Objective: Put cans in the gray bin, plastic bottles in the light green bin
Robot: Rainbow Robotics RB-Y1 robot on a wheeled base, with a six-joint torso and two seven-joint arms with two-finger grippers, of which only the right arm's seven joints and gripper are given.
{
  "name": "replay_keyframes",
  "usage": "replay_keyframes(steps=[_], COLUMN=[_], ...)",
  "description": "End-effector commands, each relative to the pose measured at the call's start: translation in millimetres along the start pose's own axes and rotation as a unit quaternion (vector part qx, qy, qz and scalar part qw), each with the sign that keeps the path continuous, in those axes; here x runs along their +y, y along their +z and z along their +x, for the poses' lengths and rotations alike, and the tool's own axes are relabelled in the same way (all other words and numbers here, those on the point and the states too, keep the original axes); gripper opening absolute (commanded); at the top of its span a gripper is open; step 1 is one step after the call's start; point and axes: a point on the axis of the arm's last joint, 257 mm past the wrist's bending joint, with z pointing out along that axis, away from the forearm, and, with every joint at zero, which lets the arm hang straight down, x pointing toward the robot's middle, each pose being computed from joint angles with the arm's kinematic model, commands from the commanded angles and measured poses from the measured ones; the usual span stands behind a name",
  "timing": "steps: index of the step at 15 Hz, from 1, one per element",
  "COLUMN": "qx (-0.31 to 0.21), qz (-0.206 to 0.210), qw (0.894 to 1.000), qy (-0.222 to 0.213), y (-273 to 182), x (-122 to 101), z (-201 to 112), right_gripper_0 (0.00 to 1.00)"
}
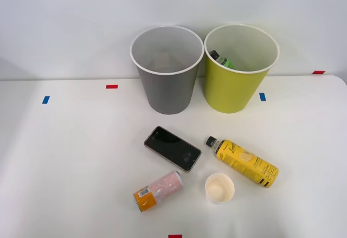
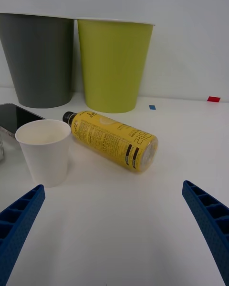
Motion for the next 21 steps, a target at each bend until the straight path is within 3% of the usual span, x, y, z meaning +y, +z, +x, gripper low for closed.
replay_keyframes(steps=[1, 18, 21], qx=[0.0, 0.006, -0.018], qz=[0.0, -0.001, -0.007], qw=[1.0, 1.0, 1.0], qy=[0.0, 0.002, -0.006], y=[0.0, 4.4, 16.0], x=[0.0, 2.6, 5.3], z=[0.0, 9.7, 0.8], right_gripper_0=[1.0, 1.0, 1.0])
